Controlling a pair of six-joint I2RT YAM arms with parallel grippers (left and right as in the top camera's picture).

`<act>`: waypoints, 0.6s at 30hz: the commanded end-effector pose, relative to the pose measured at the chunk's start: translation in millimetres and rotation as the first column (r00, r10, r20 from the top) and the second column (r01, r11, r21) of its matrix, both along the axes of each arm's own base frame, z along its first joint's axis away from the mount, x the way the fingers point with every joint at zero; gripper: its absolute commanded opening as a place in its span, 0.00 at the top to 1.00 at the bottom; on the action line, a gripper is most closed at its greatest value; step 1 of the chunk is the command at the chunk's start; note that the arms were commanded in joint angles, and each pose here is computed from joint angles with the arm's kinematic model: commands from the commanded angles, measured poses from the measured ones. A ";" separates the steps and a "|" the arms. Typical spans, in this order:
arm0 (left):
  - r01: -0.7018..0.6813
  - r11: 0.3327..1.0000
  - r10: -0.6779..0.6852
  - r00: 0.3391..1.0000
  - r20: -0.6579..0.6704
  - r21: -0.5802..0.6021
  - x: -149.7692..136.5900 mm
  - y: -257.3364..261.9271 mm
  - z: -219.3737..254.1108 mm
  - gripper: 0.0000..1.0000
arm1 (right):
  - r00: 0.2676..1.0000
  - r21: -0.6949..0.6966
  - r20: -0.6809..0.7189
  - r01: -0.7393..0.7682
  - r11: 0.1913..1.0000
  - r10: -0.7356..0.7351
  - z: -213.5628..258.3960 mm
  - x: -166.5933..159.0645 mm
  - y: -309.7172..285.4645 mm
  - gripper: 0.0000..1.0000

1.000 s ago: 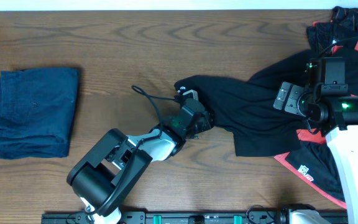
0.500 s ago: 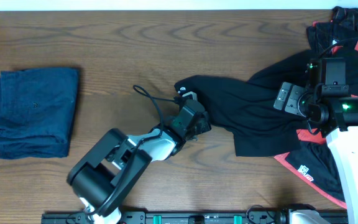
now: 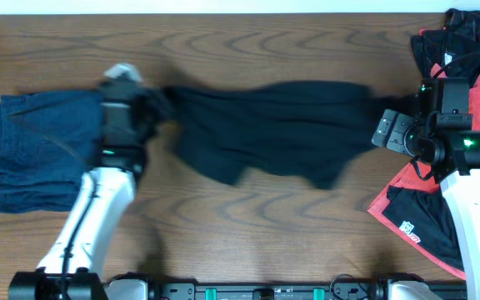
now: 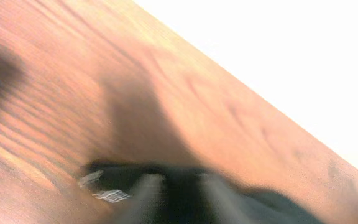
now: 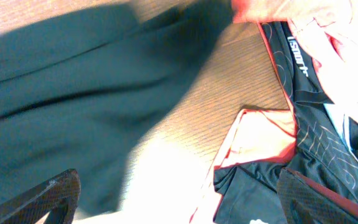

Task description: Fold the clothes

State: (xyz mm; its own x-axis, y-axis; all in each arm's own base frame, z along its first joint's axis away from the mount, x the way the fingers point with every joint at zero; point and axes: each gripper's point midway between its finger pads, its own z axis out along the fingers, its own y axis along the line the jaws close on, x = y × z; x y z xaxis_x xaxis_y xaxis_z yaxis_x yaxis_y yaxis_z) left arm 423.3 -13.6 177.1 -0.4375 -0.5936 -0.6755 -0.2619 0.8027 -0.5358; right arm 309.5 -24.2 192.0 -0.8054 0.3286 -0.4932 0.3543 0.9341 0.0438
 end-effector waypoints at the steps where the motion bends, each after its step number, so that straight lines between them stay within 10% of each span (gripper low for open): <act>1: 0.084 0.995 -0.087 0.995 -0.050 -0.057 -0.4 2.9 -14.8 0.07 | 0.999 -0.001 0.027 0.027 1.000 -0.027 8.4 -0.2 -3.8 0.01; 11: 0.203 0.931 -0.343 0.773 -0.534 -0.303 -99.9 -67.9 -109.3 0.02 | 0.999 -0.006 0.021 0.025 1.000 -0.025 7.8 -1.2 -4.5 0.01; 18: 0.283 0.905 -0.425 0.647 -0.633 -0.318 -141.8 -103.9 -121.6 0.04 | 0.999 -0.006 0.021 0.025 1.000 -0.025 7.4 -1.0 -4.4 0.01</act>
